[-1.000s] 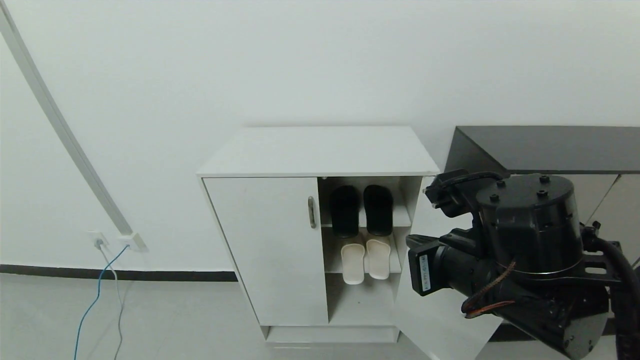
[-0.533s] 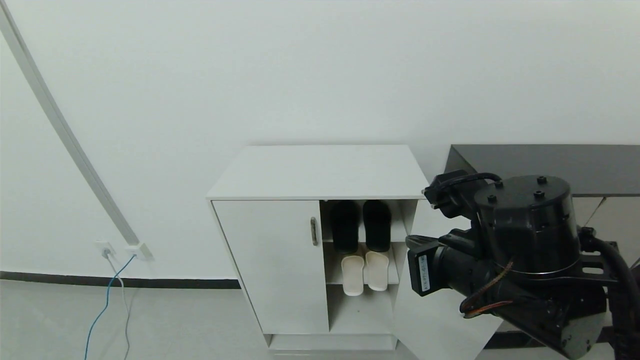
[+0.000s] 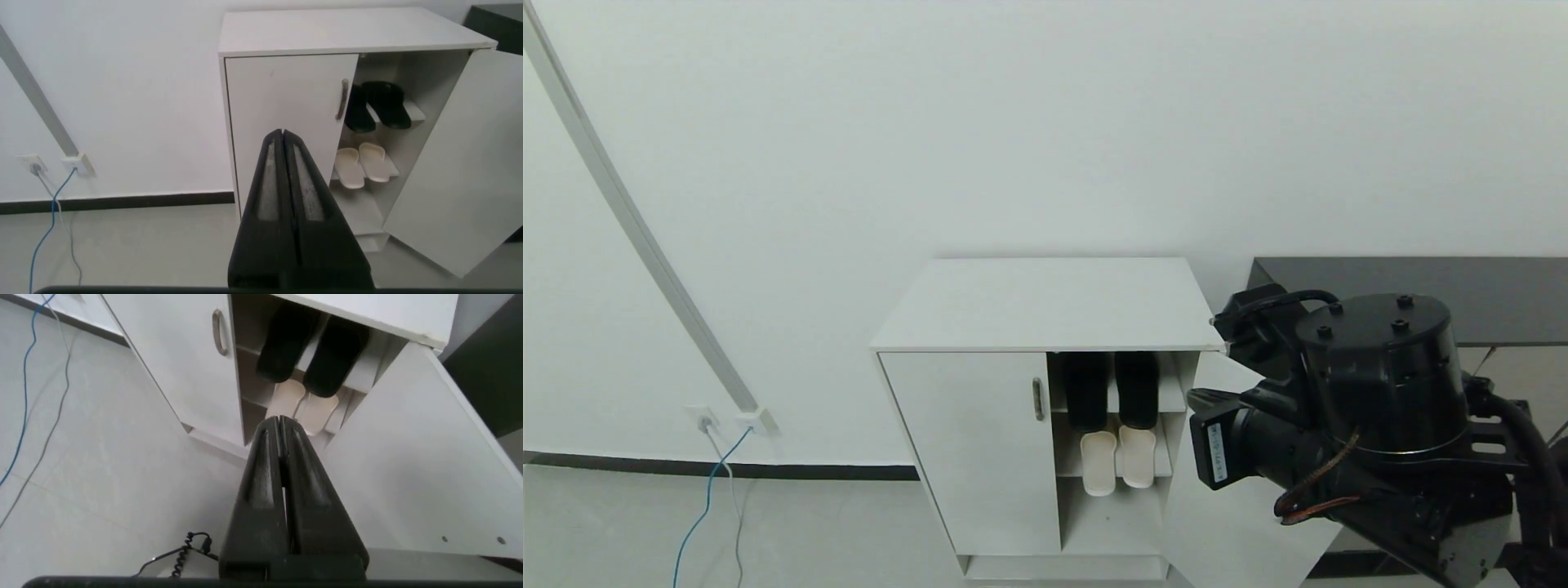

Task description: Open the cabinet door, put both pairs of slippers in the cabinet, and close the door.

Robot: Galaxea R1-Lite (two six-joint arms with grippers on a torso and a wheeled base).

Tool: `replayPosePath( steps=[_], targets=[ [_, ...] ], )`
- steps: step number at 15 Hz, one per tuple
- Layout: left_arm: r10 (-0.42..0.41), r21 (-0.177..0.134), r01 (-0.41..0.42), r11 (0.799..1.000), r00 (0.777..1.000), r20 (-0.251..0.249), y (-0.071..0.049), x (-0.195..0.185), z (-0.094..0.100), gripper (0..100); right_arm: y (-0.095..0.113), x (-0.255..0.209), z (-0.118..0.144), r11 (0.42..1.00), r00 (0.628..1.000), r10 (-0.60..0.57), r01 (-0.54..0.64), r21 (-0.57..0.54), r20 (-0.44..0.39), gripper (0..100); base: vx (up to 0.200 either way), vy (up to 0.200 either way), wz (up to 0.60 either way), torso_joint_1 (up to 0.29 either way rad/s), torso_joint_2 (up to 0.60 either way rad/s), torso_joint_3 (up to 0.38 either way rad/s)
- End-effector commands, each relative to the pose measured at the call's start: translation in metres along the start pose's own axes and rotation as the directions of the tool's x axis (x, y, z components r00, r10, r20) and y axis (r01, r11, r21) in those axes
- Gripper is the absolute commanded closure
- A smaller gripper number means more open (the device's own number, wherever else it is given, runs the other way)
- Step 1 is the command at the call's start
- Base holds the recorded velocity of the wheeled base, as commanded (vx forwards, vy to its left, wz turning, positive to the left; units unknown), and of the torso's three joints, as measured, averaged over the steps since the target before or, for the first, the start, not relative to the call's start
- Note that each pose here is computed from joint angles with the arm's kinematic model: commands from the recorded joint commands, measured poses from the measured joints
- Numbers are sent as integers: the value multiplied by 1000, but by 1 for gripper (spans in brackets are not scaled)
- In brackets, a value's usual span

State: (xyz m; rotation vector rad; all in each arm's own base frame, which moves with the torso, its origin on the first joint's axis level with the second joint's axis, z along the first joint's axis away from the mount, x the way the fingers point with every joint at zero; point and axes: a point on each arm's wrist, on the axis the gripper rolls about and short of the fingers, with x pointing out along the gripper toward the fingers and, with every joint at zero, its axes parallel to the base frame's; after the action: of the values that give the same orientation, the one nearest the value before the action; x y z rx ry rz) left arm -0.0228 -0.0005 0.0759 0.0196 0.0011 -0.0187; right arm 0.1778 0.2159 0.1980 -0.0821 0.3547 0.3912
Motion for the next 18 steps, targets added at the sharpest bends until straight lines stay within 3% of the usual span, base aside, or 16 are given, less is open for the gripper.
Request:
replayPosePath(
  steps=[1,7,14,18],
  targets=[
    [0,0,0,1000,1000,0,0,0,0,100,0,0,-1,1000,1000,1,-1,0,2,100,0,0,0,51,-80,-46],
    [0,-3,0,1000,1000,0,0,0,0,100,0,1,-5,1000,1000,4,-3,-25,18,100,0,0,0,0,0,0],
    [0,-3,0,1000,1000,0,0,0,0,100,-3,5,-7,1000,1000,-11,11,-24,10,100,0,0,-600,5,1,4],
    [0,-1,0,1000,1000,0,0,0,0,100,-5,10,-8,1000,1000,-23,23,-20,11,100,0,0,0,0,0,0]
  ],
)
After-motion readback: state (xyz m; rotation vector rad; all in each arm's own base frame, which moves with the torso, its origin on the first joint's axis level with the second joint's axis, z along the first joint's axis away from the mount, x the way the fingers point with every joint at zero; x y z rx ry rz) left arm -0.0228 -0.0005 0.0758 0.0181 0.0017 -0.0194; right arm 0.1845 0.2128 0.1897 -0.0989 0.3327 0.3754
